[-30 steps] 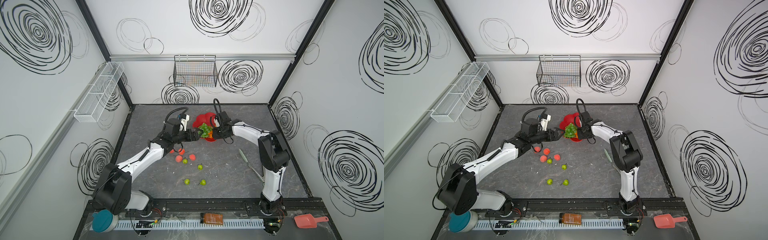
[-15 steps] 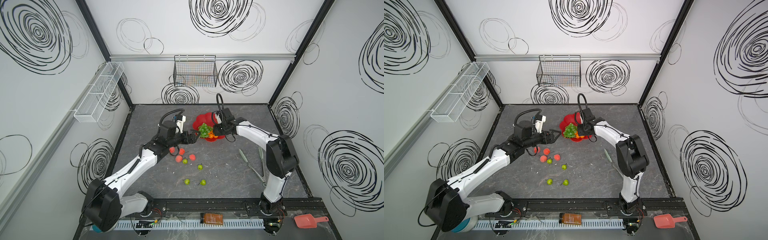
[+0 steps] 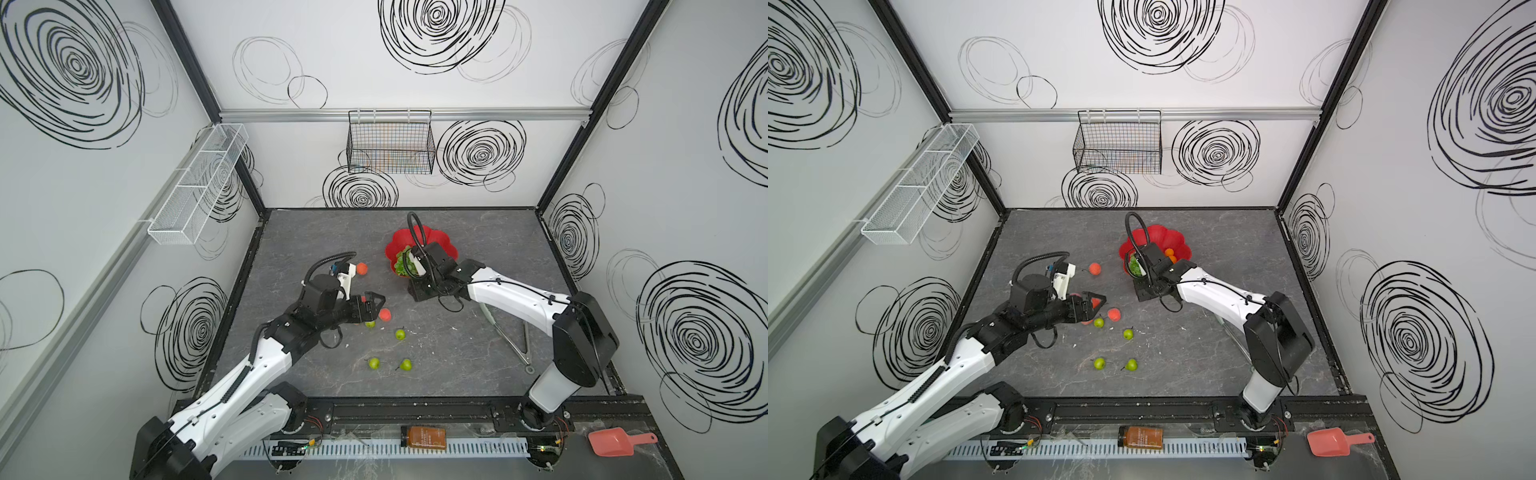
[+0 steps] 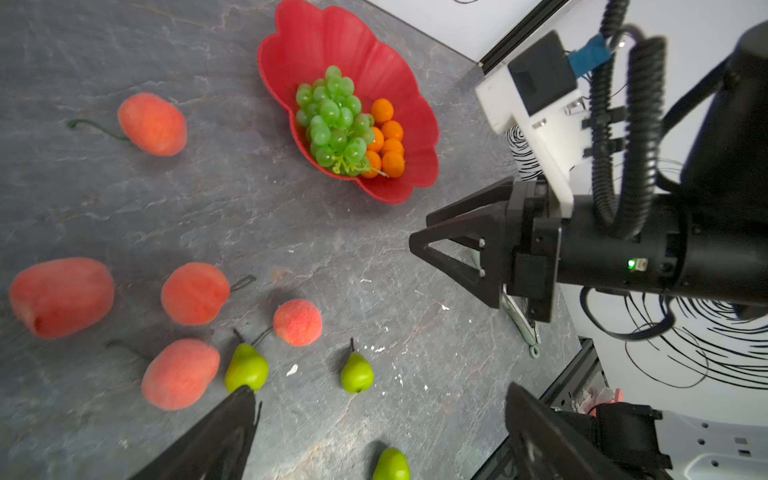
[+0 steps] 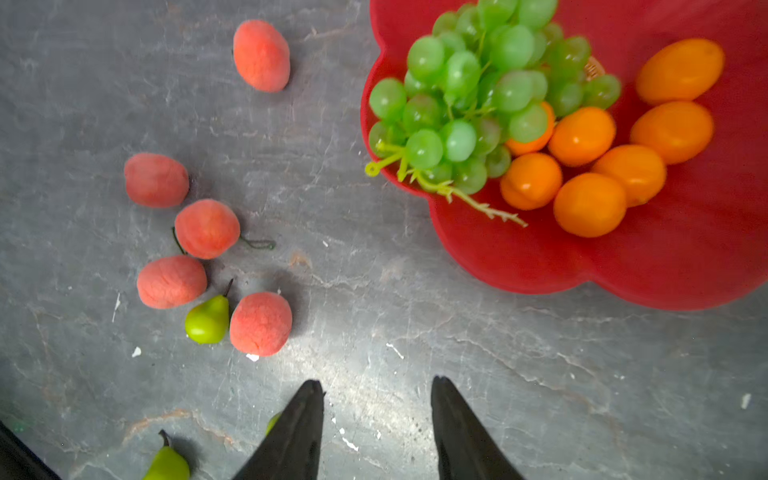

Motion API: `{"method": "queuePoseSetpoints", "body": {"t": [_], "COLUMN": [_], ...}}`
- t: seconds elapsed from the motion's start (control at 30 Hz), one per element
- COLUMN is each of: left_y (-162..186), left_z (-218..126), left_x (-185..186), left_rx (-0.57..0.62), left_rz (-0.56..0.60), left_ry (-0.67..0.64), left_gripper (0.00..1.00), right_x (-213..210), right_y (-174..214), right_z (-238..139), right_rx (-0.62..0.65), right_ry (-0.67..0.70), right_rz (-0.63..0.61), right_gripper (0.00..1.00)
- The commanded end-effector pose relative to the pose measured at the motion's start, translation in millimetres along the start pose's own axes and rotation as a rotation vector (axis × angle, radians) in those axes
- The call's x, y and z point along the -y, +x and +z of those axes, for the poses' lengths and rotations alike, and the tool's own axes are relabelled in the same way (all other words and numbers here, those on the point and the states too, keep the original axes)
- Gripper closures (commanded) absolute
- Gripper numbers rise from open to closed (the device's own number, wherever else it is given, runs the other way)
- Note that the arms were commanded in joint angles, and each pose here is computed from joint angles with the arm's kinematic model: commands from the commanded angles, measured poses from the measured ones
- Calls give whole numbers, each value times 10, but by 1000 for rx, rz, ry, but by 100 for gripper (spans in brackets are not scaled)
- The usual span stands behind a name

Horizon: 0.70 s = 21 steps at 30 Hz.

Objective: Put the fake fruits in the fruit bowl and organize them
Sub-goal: 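Withdraw the open right gripper from the bowl, then move the right gripper over a small green pear near the robot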

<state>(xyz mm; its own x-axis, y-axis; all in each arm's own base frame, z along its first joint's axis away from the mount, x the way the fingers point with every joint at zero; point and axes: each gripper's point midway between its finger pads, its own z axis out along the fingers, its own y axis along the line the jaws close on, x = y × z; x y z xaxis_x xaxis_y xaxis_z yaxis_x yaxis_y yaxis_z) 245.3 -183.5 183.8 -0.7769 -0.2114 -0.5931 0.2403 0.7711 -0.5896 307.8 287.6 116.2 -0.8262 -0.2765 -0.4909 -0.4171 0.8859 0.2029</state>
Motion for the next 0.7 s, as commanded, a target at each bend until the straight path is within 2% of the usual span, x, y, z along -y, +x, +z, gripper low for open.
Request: {"method": "queuePoseSetpoints", "body": {"t": [0.0, 0.33, 0.67], "left_y": [152, 512, 474], "left_z": [-71, -157, -193], "left_x": [-132, -270, -323], "left_rx": [-19, -47, -18], "left_rz": [-40, -109, -114], "left_ry": [-53, -62, -90], "left_gripper": [4, 4, 4], "right_x": [-146, -534, -628], "right_y": [236, 774, 859], "right_z": [11, 226, 363], "right_rx": [-56, -181, -193], "right_ry": [-2, -56, -37], "right_rz": [-37, -76, -88], "right_gripper": [52, 43, 41]}}
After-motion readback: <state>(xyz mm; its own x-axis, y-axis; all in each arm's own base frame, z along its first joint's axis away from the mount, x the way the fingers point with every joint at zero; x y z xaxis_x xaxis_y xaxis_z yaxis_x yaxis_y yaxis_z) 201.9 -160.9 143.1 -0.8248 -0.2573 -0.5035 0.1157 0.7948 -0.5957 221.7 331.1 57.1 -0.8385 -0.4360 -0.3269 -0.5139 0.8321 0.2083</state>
